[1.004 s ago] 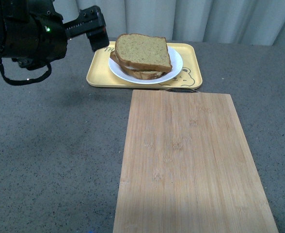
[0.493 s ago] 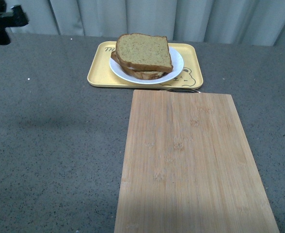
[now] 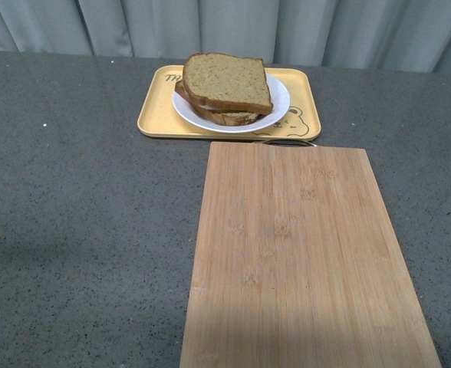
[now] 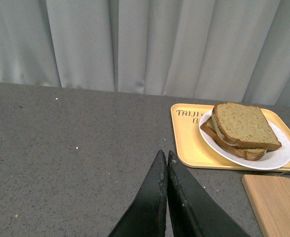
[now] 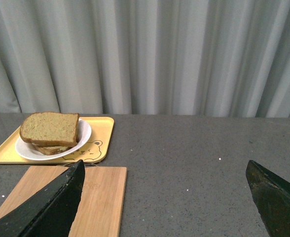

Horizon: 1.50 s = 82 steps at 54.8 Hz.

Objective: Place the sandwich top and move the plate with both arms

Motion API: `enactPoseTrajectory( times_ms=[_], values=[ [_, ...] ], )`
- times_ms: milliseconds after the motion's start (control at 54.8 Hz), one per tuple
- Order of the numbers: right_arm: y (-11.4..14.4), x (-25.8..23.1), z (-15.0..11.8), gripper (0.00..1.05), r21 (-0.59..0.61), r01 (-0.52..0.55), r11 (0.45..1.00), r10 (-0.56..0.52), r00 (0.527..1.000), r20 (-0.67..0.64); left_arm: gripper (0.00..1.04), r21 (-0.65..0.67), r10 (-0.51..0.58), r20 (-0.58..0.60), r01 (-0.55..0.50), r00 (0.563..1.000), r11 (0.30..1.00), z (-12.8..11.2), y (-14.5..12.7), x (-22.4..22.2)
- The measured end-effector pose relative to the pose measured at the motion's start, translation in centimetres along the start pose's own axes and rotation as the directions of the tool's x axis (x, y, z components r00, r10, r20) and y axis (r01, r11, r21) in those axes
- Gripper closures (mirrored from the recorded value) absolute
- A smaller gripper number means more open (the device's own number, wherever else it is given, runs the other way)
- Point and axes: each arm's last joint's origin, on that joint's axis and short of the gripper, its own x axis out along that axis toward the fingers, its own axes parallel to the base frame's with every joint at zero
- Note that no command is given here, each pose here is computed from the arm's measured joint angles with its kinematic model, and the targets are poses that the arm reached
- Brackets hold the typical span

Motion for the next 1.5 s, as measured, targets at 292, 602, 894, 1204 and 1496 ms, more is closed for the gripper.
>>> enactPoseTrajectory(
  times_ms=[292,602,894,1204,1496],
  values=[
    [0.0,0.0,0.0,0.09,0.0,0.0,1.0,0.0,1.0,0.0,1.01,0.001,0.003,0.008,-0.003,1.0,1.0,0.2,1.0,-3.4],
    [0.0,0.0,0.0,0.09,0.0,0.0,1.0,0.0,1.0,0.0,1.01,0.001,0.003,0.013,-0.003,1.0,1.0,0.2,1.0,-5.7],
    [0.0,0.0,0.0,0.09,0.0,0.0,1.0,0.0,1.0,0.0,1.01,0.001,0.002,0.034,-0.002,0.999,1.0,0.9,1.0,-7.0],
    [0.0,0.0,0.0,0.09,0.0,0.0,1.0,0.0,1.0,0.0,1.01,0.001,0.002,0.045,-0.002,0.999,1.0,1.2,1.0,-8.1],
    [0.0,0.0,0.0,0.09,0.0,0.0,1.0,0.0,1.0,0.0,1.01,0.001,0.002,0.048,-0.002,0.999,1.0,1.2,1.0,-8.9]
  ],
)
